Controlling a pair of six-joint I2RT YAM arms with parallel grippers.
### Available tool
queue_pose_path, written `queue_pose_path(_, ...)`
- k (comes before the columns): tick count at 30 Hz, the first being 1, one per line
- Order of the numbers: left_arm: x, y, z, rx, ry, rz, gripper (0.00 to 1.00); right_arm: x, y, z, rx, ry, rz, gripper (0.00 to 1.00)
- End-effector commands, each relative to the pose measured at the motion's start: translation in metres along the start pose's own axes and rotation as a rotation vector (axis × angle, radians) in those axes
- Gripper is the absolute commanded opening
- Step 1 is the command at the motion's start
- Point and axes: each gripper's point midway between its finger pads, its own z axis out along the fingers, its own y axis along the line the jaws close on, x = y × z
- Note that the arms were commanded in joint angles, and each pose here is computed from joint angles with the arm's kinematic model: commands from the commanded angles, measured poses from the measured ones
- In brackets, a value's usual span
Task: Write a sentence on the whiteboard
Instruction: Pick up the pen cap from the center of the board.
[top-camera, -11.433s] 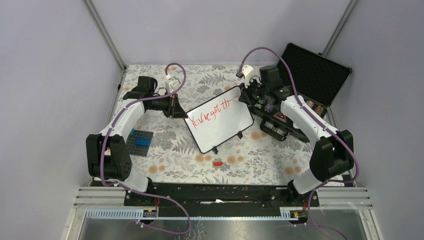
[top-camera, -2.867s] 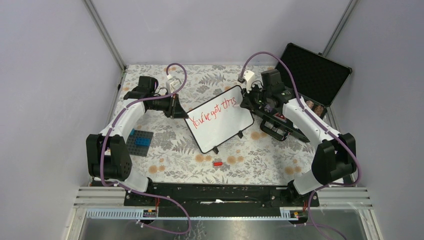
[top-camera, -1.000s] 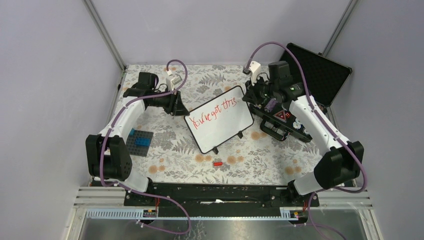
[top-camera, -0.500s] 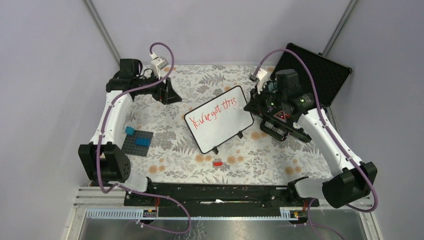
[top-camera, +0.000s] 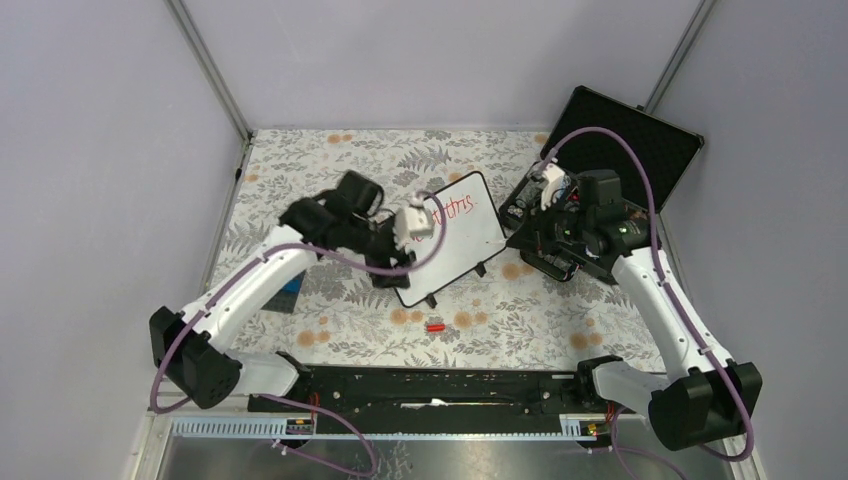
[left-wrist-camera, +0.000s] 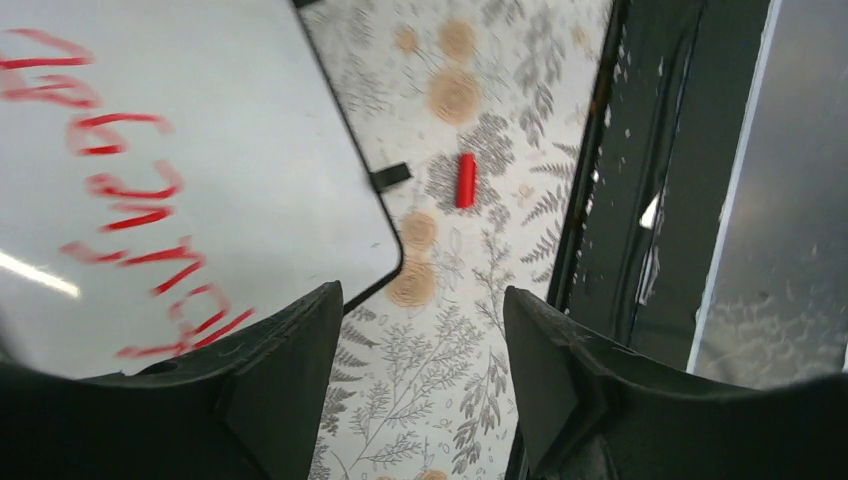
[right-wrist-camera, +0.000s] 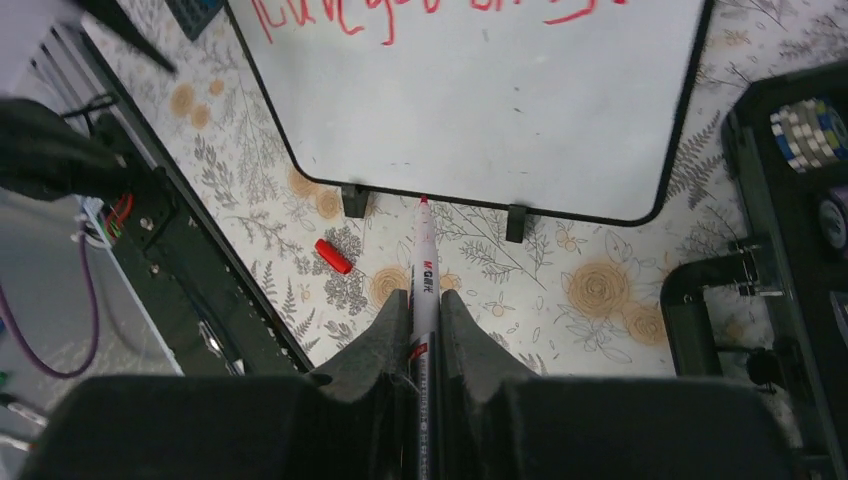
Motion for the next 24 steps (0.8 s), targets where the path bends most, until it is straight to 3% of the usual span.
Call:
queue_pose_path(1,0.019,-0.018,0.032,-0.031,0.121,0.150,0.65,-0.014,-0.011,-0.015,-0.019,-0.089,0.126,0.00)
queue_pose_path(6,0.052,-0.050,0.085,0.047,0.215,0.226,0.62,-0.012,-0.025,-0.019,0.014,-0.119,0.161,0.00)
queue_pose_path(11,0.062,-0.057,0.125,0.019,0.172,0.286,0.61,-0.010,-0.029,-0.020,0.030,-0.119,0.162,0.00)
queue_pose_path(24,0.106,-0.057,0.162,0.049,0.274,0.266,0.58,-0.005,-0.029,-0.020,0.030,-0.119,0.155,0.00)
